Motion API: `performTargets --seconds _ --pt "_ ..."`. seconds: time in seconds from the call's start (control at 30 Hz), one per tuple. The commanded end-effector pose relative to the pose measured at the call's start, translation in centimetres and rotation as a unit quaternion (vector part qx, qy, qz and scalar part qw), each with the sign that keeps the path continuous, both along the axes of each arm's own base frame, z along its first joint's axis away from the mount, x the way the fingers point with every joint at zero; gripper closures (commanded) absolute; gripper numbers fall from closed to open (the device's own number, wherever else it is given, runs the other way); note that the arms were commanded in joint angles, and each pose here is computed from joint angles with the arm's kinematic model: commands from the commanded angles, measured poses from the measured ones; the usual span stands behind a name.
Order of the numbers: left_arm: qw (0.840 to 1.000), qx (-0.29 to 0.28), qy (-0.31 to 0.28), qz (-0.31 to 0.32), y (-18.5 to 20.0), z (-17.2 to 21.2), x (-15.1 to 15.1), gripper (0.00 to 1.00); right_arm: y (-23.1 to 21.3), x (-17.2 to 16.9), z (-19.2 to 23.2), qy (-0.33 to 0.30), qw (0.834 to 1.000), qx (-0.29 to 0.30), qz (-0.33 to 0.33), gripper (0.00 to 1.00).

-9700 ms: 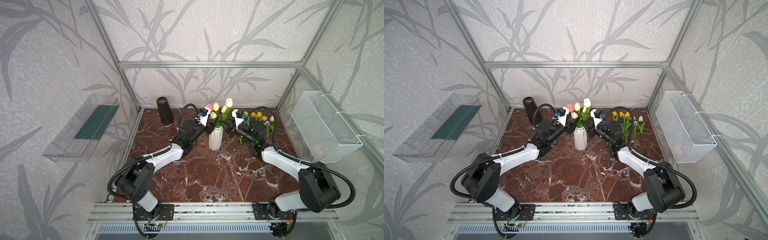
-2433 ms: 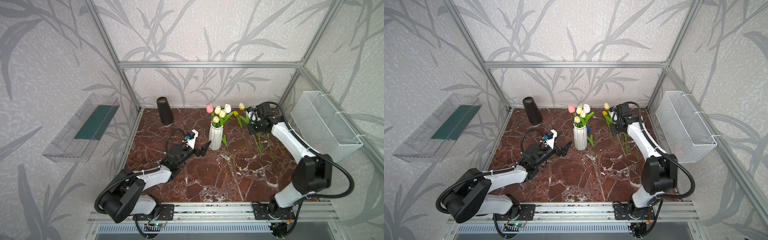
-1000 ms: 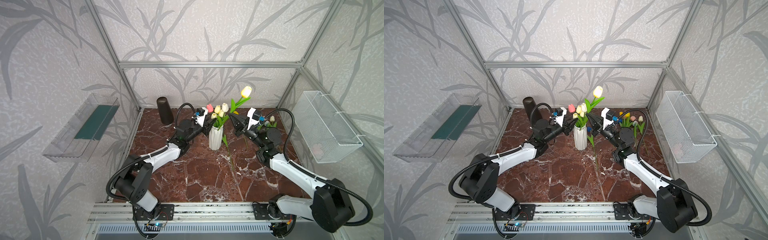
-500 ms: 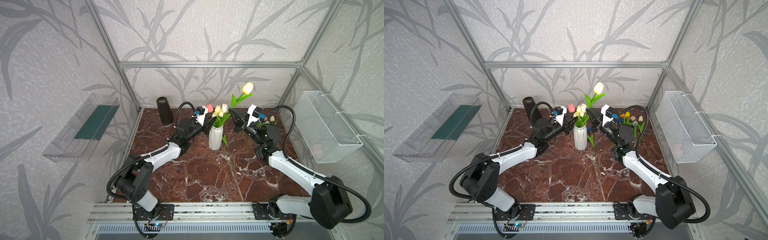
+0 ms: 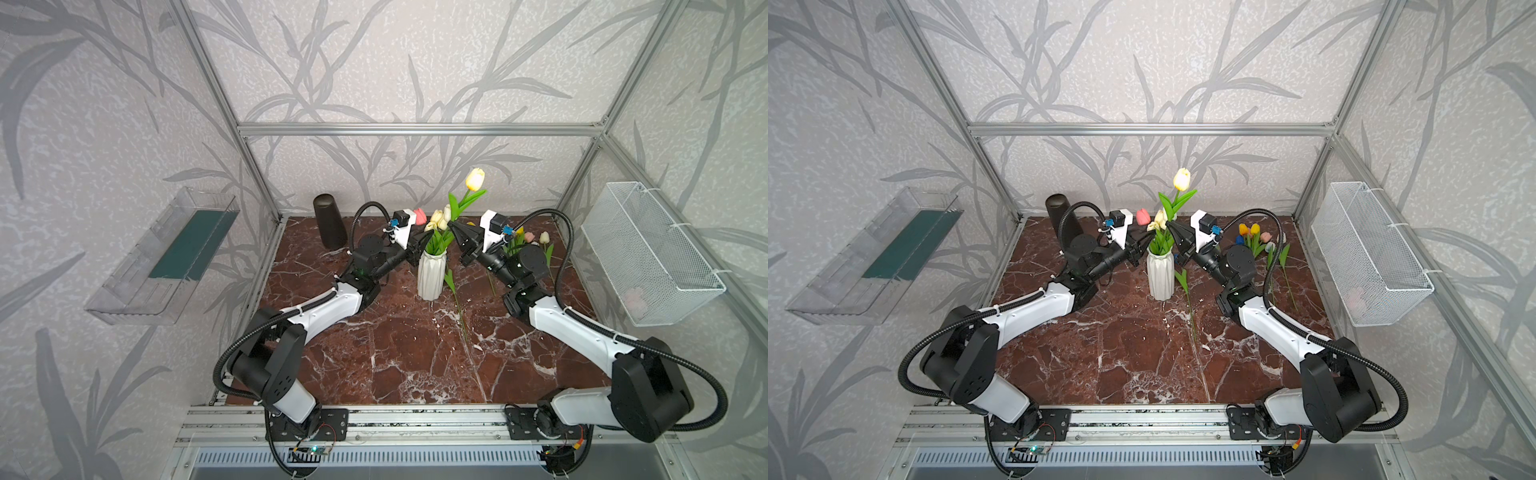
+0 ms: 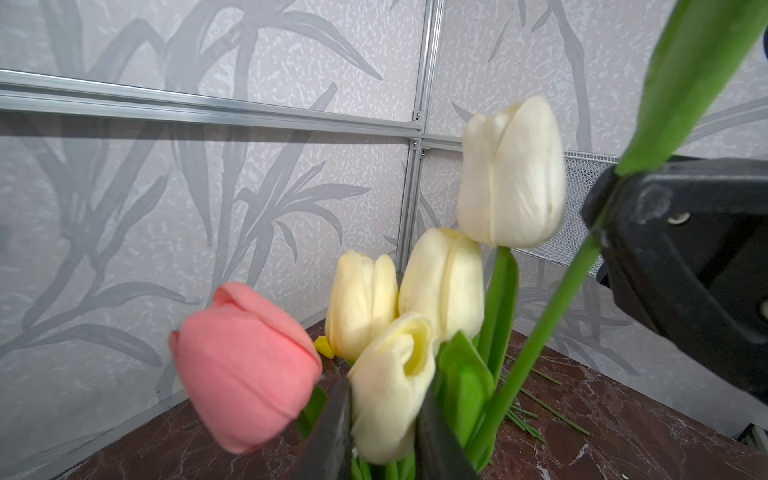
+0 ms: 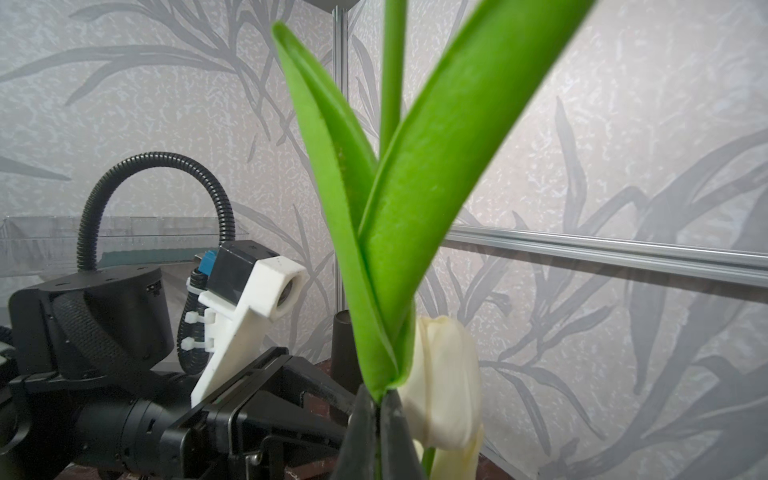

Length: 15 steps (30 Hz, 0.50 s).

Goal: Arrange the flowers into the vase
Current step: 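Carry the yellow tulip over the vase while the left gripper steadies the vase, then lower the yellow tulip stem into the white vase with the right gripper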

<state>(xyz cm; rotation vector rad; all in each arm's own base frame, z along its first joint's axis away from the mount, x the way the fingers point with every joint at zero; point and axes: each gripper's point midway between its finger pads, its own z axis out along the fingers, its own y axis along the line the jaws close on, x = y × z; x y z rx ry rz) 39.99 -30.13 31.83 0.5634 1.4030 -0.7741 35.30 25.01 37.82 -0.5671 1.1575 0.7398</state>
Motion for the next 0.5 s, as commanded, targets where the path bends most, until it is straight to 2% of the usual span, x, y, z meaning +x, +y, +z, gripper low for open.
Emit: performTargets --seconds 0.0,0.2,0.4,0.47 --pt "0.998 -0.033 -0.051 -0.008 0.2 4.6 -0.6 0.73 1.5 0.0 -1.7 0.010 0.999 -0.031 0.015 1.00" --pt "0.998 -0.034 -0.055 -0.011 0.2 4.9 -0.8 0.73 3.4 -0.4 -5.7 0.031 0.996 -0.081 0.016 1.00" --pt "0.998 -0.037 -0.054 -0.009 0.3 4.5 -0.8 0.72 3.2 0.7 -8.7 0.052 0.993 -0.107 -0.010 1.00" --pt "0.998 -0.039 -0.055 -0.010 0.4 4.5 -0.9 0.69 3.3 1.1 -9.8 0.060 0.991 -0.121 -0.015 1.00"
